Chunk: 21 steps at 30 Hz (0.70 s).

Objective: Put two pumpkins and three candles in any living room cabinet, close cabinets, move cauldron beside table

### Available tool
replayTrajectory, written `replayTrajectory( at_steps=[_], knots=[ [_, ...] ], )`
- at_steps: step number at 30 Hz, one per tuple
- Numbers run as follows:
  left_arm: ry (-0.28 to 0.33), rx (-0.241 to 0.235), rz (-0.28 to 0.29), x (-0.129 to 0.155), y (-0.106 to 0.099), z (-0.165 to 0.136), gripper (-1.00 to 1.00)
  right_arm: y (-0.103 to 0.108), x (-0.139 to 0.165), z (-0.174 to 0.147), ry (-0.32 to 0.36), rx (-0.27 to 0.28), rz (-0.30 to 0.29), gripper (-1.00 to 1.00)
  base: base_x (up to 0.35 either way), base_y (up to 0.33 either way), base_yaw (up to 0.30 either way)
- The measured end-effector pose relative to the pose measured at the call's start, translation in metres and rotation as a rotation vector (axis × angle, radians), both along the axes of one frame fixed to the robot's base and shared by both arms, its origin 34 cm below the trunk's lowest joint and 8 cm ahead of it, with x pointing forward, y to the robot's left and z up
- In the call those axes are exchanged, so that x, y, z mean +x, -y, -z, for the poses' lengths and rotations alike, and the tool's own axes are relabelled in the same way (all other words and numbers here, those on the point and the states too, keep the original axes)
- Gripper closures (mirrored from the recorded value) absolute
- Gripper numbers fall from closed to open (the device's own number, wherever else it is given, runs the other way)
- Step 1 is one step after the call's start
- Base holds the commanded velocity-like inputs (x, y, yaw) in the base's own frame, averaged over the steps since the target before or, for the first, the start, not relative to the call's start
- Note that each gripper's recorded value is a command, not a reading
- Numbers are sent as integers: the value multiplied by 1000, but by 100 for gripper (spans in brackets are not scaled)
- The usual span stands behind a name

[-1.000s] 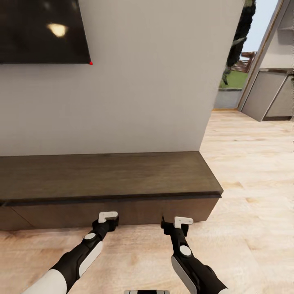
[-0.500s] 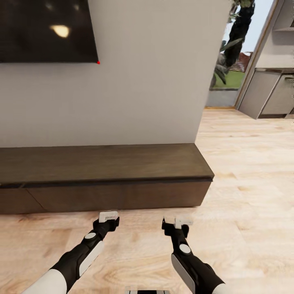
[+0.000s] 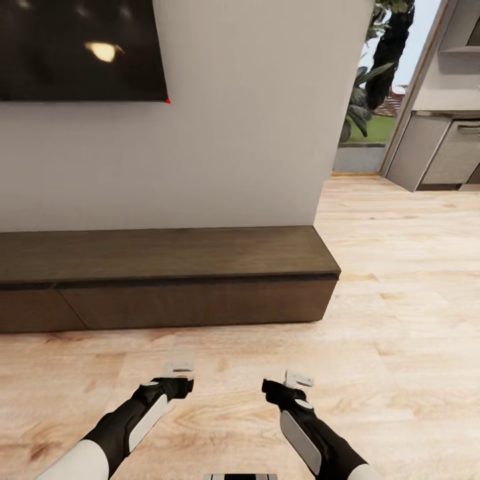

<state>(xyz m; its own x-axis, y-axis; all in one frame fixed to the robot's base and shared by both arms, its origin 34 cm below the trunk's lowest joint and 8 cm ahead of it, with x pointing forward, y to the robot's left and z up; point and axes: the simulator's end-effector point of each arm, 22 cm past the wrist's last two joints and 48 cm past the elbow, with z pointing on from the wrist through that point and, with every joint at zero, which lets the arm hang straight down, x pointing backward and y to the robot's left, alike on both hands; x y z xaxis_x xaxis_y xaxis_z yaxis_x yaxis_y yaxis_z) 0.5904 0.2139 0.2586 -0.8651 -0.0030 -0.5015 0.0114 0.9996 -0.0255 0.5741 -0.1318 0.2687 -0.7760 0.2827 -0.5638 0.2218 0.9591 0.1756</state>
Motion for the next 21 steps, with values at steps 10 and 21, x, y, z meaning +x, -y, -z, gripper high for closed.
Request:
replayTrajectory(
  at_steps=[10, 21],
  knots=[
    [-178, -6, -36, -45, -10, 23, -100, -5, -14, 0, -49, 16, -18, -100, -3, 0, 0],
    [-193, 2, -57, -55, -16, 18, -100, 1, -12, -12, -32, 2, -13, -100, 0, 0, 0]
  ],
)
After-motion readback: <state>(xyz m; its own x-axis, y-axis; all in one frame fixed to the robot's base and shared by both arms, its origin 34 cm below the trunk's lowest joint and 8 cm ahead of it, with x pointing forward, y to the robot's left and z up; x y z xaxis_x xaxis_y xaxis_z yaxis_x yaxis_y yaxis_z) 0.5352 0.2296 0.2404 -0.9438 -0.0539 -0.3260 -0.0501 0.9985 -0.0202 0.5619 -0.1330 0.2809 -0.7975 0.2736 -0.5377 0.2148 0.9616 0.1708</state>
